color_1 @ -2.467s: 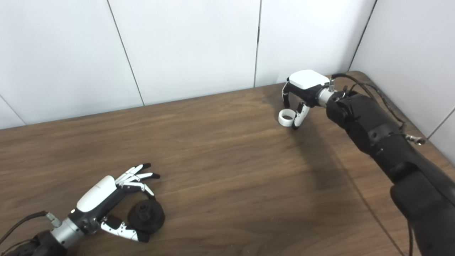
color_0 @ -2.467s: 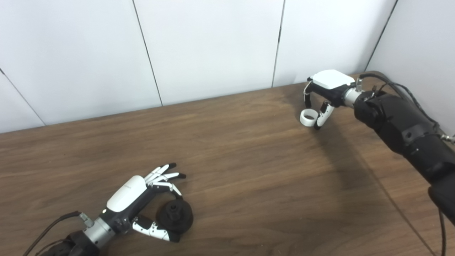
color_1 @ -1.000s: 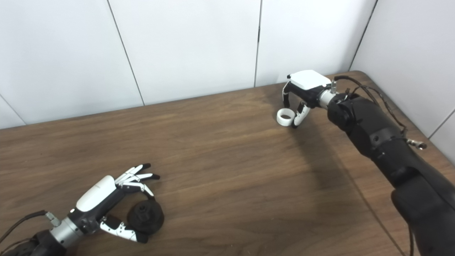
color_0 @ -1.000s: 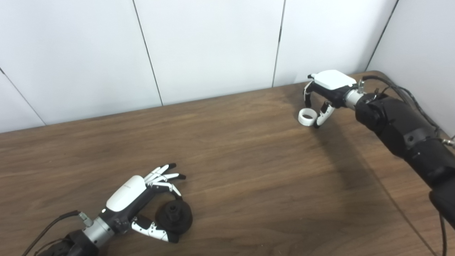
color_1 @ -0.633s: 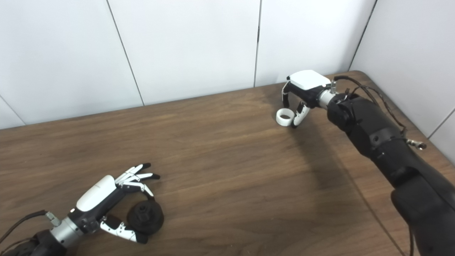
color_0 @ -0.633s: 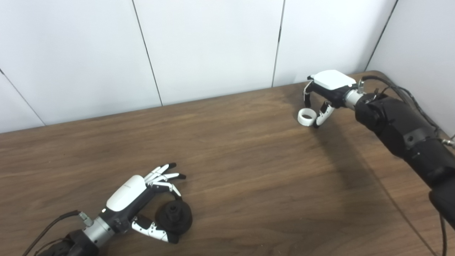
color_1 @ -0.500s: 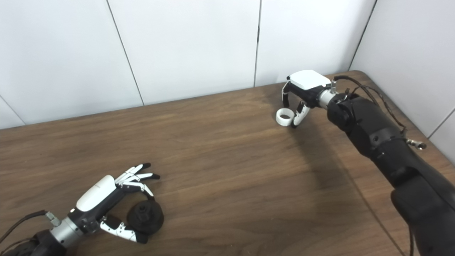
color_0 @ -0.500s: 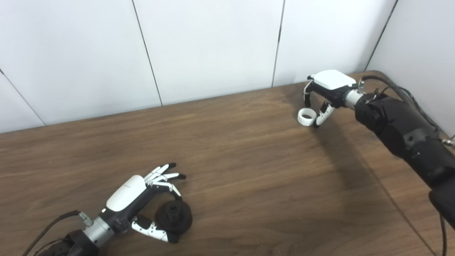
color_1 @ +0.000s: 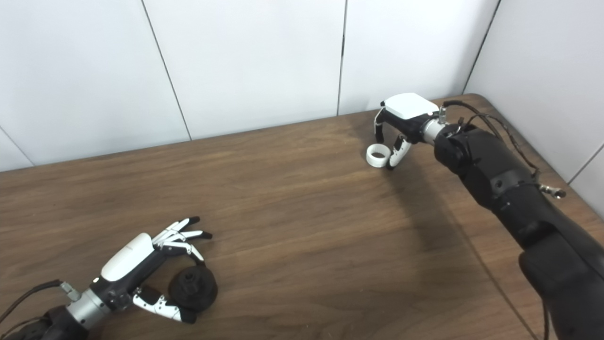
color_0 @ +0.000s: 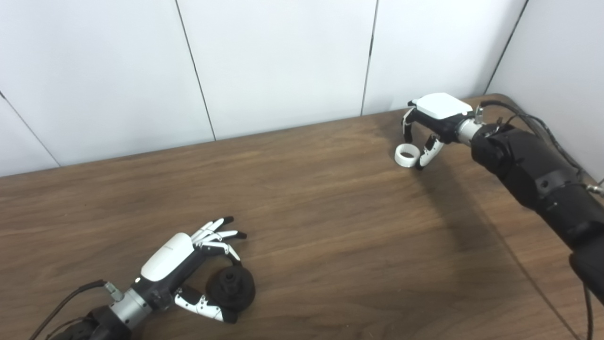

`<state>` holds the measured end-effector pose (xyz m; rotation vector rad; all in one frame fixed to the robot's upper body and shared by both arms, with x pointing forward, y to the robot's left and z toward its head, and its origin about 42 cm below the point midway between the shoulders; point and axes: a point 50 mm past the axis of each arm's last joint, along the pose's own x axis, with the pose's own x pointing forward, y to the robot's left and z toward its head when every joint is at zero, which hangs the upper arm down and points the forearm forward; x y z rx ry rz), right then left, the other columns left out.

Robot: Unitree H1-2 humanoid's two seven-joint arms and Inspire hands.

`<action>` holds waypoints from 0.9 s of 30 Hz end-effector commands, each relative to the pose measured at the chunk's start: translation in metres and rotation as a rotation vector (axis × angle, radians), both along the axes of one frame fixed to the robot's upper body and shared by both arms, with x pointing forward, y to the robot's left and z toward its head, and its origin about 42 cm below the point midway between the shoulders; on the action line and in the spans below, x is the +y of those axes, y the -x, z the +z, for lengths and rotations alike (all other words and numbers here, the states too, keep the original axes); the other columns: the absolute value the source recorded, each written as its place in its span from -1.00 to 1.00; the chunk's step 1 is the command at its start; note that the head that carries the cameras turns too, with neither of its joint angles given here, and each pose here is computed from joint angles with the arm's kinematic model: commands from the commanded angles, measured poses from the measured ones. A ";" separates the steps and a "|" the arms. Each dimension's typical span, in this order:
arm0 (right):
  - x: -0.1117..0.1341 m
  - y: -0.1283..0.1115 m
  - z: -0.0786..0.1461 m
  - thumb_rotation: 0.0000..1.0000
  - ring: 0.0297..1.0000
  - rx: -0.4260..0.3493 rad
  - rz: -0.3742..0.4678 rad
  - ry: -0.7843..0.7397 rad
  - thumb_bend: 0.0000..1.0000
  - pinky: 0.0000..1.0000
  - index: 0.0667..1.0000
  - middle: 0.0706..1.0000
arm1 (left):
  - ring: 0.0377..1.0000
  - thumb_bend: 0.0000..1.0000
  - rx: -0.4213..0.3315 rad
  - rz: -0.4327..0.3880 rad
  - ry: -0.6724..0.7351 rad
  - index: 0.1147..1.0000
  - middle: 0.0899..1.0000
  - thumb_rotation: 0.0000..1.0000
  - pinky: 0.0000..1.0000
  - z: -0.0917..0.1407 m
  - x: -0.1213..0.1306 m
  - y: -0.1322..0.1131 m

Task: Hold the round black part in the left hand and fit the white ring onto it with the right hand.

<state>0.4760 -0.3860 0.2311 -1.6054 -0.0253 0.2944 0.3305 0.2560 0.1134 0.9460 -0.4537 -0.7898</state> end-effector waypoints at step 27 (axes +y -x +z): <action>0.006 -0.002 0.004 -0.67 0.99 0.017 0.034 0.007 0.61 1.00 0.04 0.69 | 1.00 0.05 0.084 0.001 -0.159 -0.17 0.70 -0.87 1.00 -0.029 0.022 0.015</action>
